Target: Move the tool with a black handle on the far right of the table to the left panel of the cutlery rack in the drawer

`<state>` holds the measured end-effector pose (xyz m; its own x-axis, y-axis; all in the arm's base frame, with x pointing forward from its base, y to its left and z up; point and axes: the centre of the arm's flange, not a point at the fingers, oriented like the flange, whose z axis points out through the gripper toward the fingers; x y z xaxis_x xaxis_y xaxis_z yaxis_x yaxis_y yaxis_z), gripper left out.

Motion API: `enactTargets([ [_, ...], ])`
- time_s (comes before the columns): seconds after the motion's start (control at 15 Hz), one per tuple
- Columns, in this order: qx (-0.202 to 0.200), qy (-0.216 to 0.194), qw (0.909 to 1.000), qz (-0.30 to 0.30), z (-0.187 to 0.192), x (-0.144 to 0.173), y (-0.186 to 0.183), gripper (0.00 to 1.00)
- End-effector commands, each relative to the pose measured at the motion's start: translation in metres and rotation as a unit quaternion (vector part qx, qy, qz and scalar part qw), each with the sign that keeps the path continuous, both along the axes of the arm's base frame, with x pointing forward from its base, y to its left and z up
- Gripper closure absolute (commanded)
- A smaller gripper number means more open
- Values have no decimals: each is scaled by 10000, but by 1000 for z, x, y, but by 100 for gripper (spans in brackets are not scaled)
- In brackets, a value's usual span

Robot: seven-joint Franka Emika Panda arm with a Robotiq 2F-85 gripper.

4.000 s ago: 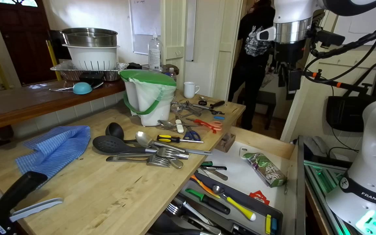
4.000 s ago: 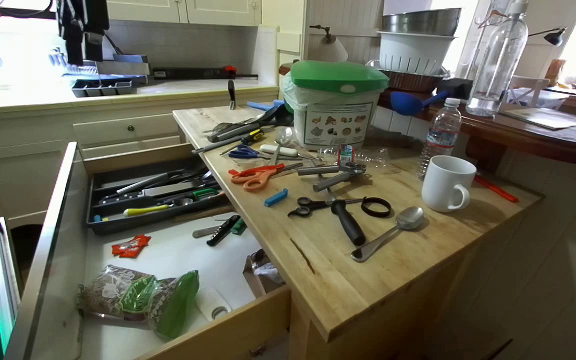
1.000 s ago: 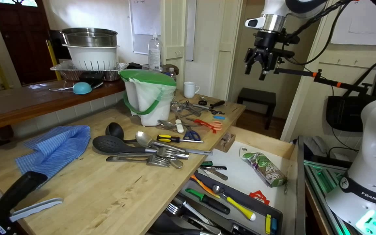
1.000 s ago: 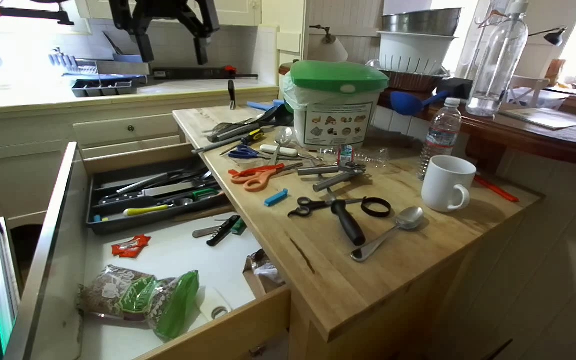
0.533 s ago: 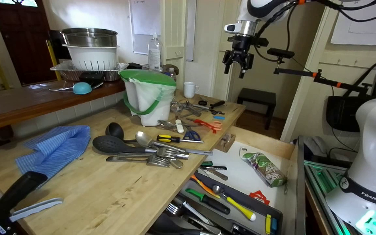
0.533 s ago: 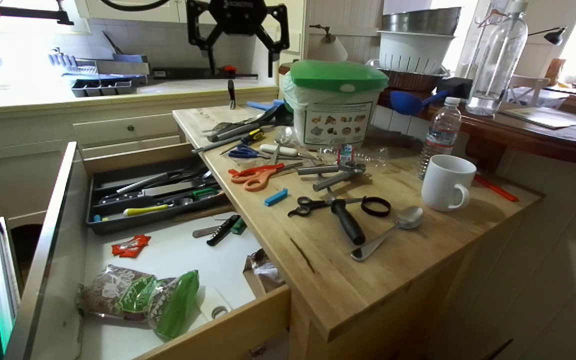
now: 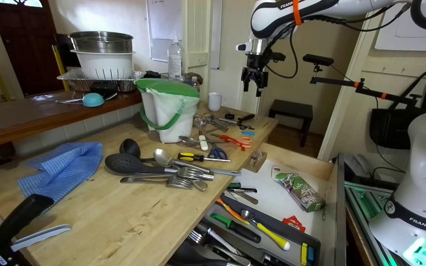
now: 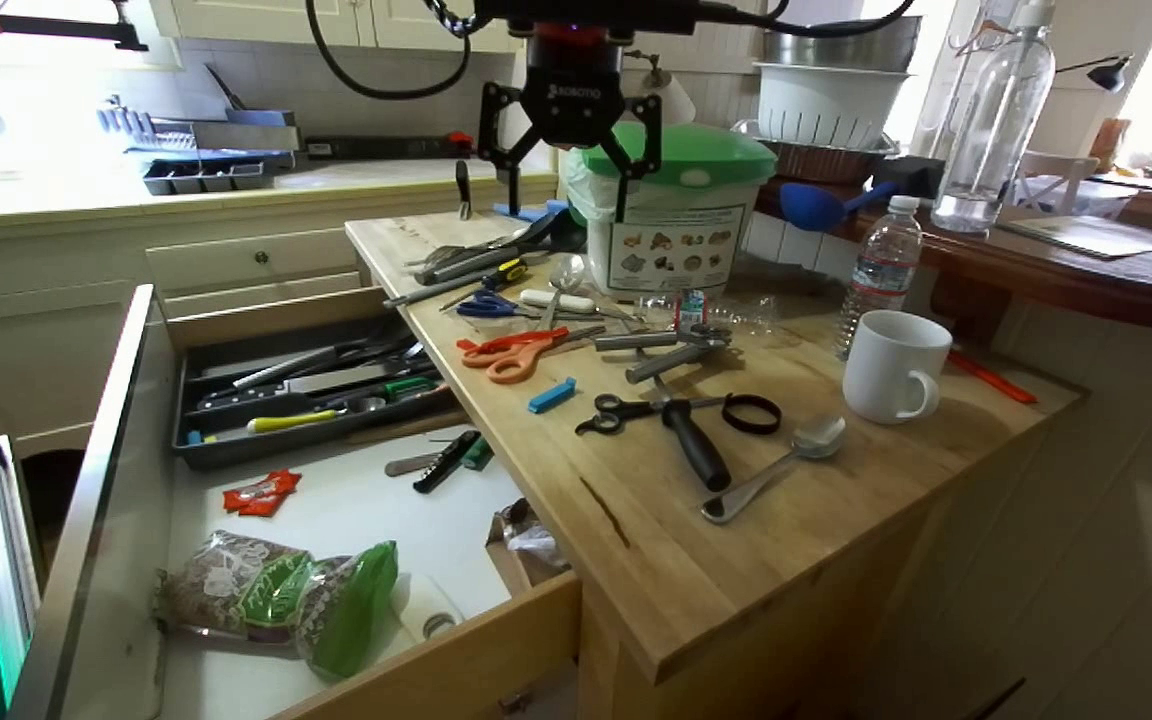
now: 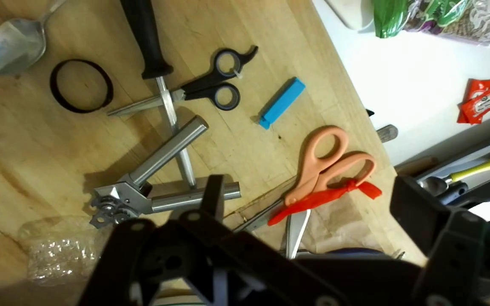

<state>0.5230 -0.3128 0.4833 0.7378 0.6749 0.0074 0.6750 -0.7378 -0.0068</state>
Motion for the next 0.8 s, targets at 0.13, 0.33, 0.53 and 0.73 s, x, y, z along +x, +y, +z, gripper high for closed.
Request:
enactTargets([
  [0.13,29,-143,9961,876,-16,-14,-31,0],
  [0.33,166,-123,9932,1146,-41,-23,-71,0],
  [0.53,-119,-118,9969,772,-66,-24,-95,0],
  [0.73,-462,-211,9969,598,-89,-5,-96,0],
])
